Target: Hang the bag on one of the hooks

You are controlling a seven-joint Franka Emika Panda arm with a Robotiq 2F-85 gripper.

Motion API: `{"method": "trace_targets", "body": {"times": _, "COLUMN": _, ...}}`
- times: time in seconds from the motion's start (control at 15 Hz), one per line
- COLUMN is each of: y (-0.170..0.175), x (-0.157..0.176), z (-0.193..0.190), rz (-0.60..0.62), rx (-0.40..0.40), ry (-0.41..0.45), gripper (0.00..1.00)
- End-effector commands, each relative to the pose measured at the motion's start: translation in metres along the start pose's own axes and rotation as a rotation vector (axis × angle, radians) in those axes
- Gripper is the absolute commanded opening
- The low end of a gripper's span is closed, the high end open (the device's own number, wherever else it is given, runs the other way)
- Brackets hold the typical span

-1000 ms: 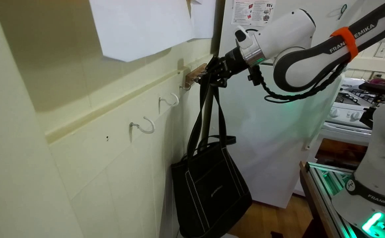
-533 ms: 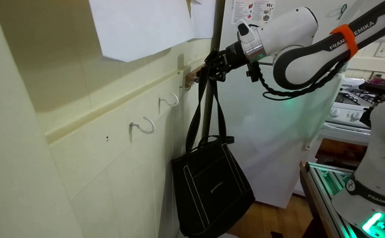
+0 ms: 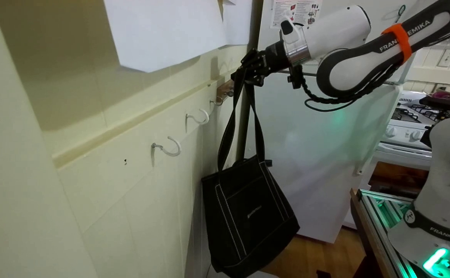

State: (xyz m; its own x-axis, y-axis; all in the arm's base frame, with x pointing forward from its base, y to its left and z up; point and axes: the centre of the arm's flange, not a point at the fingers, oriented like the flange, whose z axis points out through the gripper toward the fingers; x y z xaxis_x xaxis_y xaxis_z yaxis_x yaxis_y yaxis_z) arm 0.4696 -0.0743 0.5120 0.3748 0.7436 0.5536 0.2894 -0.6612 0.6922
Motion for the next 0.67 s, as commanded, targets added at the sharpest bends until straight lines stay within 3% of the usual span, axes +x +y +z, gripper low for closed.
{"method": "trace_targets", "body": {"times": 0.0, "y": 0.022, "x": -0.004, "z": -0.001, "rz": -0.014, "rx": -0.054, "ry": 0.038, "gripper": 0.01}}
{"method": "trace_targets", "body": {"times": 0.6, "y": 0.027, "x": -0.014, "z": 0.022, "rz": 0.016, "rx": -0.132, "ry": 0.070, "gripper": 0.01}}
